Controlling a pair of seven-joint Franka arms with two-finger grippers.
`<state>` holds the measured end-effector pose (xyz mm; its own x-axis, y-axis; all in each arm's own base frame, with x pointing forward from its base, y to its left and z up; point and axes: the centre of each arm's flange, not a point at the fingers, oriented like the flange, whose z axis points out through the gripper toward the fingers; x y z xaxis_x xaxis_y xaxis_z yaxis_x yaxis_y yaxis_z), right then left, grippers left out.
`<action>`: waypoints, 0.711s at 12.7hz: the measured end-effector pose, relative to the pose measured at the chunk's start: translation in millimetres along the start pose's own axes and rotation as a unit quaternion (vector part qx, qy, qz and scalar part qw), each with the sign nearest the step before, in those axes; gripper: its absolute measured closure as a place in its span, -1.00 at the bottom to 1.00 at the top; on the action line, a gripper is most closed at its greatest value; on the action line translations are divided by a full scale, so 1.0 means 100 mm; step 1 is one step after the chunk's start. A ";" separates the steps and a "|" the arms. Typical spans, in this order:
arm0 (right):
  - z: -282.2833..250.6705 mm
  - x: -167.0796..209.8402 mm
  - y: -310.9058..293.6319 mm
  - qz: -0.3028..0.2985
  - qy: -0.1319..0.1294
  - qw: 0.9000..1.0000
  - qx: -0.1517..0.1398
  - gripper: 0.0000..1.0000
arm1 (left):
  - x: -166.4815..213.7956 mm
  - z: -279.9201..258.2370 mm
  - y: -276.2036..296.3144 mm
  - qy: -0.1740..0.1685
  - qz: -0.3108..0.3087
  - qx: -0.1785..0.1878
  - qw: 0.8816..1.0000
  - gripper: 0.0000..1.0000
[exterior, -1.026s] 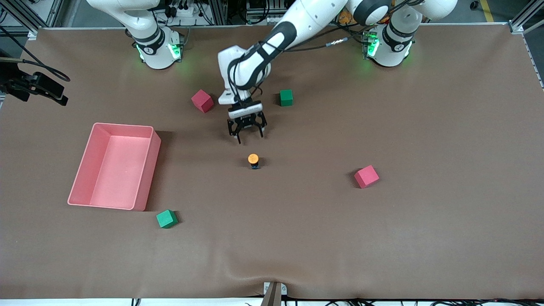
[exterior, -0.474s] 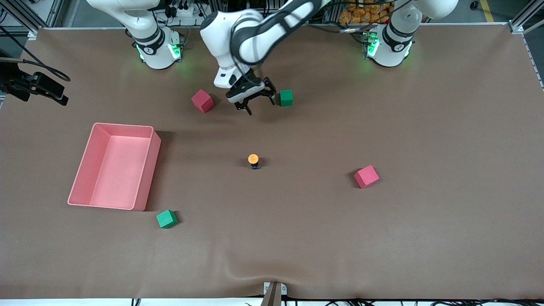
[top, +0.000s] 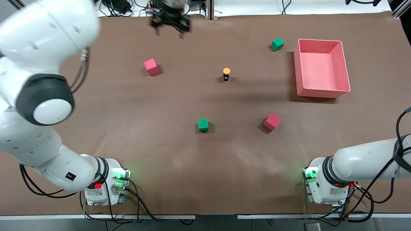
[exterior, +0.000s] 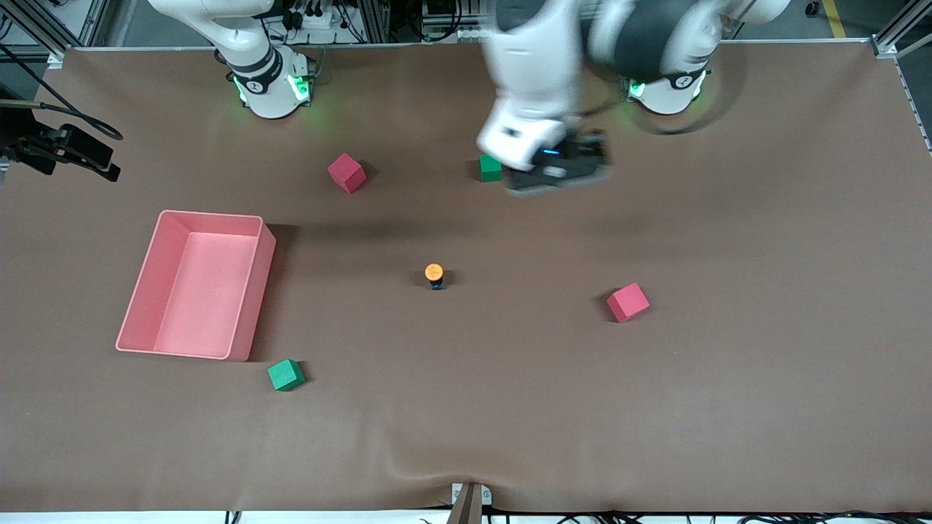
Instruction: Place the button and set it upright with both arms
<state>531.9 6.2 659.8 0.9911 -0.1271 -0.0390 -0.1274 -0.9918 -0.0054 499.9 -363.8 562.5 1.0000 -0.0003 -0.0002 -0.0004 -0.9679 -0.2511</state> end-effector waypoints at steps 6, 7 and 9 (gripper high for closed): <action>0.00 0.00 0.00 0.000 -0.001 1.000 0.001 -1.00 | 0.26 -0.14 -1.43 -0.034 0.037 -0.062 0.997 -1.00; 0.00 0.00 0.00 0.000 -0.001 1.000 0.001 -1.00 | 0.27 -0.17 -1.67 -0.039 0.025 -0.084 0.995 -1.00; 0.00 0.00 0.00 0.000 -0.001 1.000 0.001 -1.00 | 0.27 -0.19 -2.16 -0.037 0.018 -0.101 0.994 -1.00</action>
<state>531.8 6.0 659.6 0.9909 -0.1278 -0.0412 -0.1283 -0.9917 -0.0080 527.2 -159.2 634.9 0.9965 -0.0256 -0.0790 -0.0296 -0.9983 -0.0505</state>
